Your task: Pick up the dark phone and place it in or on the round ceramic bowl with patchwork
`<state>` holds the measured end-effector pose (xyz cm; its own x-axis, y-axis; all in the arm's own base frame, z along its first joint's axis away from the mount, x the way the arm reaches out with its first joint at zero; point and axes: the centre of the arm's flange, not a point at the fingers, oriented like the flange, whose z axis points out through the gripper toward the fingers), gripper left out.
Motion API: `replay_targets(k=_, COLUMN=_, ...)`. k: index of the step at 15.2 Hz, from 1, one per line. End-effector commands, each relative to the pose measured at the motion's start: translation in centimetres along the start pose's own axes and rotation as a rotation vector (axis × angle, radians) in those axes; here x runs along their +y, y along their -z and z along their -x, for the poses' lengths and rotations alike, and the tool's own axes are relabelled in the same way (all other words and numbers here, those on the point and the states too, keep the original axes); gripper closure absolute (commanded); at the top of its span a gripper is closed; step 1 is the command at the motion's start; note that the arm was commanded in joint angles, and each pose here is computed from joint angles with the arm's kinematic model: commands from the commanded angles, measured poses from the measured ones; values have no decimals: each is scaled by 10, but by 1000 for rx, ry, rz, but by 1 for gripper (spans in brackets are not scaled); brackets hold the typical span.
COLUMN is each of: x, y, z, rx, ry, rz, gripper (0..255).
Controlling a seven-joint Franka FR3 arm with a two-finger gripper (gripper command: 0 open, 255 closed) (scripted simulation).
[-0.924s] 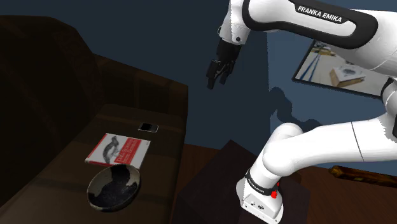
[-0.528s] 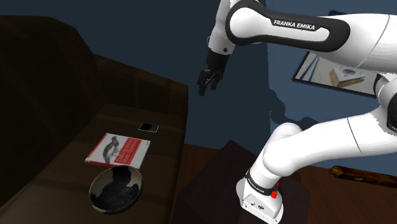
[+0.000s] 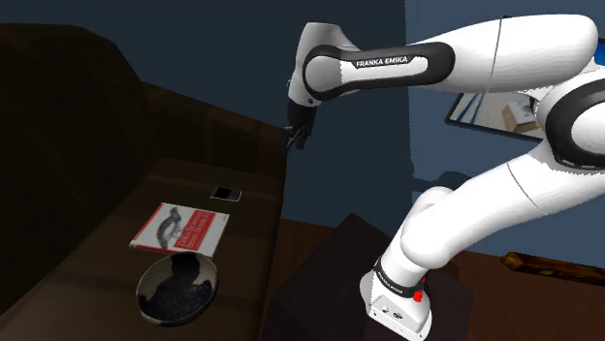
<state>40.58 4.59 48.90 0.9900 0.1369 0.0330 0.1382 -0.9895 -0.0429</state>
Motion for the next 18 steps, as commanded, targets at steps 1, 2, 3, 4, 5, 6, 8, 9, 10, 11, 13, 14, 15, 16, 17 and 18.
replay_targets(k=1, x=1, y=-22, z=-17, rx=0, ry=20, rz=2, gripper=0)
replay_targets(k=2, x=1, y=-33, z=-25, rx=-1, ry=29, rz=4, gripper=0)
replay_targets(k=3, x=1, y=-43, z=-33, rx=-2, ry=38, rz=5, gripper=0)
replay_targets(k=4, x=2, y=-54, z=-41, rx=-2, ry=48, rz=6, gripper=0)
replay_targets(k=5, x=2, y=-64, z=-49, rx=-3, ry=57, rz=7, gripper=0)
replay_targets(k=6, x=2, y=-75, z=-57, rx=-4, ry=67, rz=9, gripper=0)
replay_targets(k=8, x=2, y=-96, z=-73, rx=-6, ry=85, rz=11, gripper=0)
replay_targets(k=9, x=2, y=-106, z=-82, rx=-7, ry=95, rz=12, gripper=0)
replay_targets(k=10, x=2, y=-117, z=-90, rx=-8, ry=104, rz=13, gripper=0)
replay_targets(k=11, x=2, y=-128, z=-98, rx=-9, ry=114, rz=15, gripper=0)
replay_targets(k=13, x=2, y=-149, z=-114, rx=-10, ry=132, rz=17, gripper=0)
replay_targets(k=14, x=2, y=-159, z=-122, rx=-11, ry=142, rz=18, gripper=0)
replay_targets(k=15, x=1, y=-170, z=-130, rx=-12, ry=151, rz=20, gripper=0)
replay_targets(k=16, x=1, y=-180, z=-138, rx=-13, ry=160, rz=21, gripper=0)
replay_targets(k=17, x=0, y=-191, z=-146, rx=-14, ry=170, rz=22, gripper=0)
replay_targets(k=18, x=0, y=-202, z=-154, rx=-15, ry=179, rz=23, gripper=0)
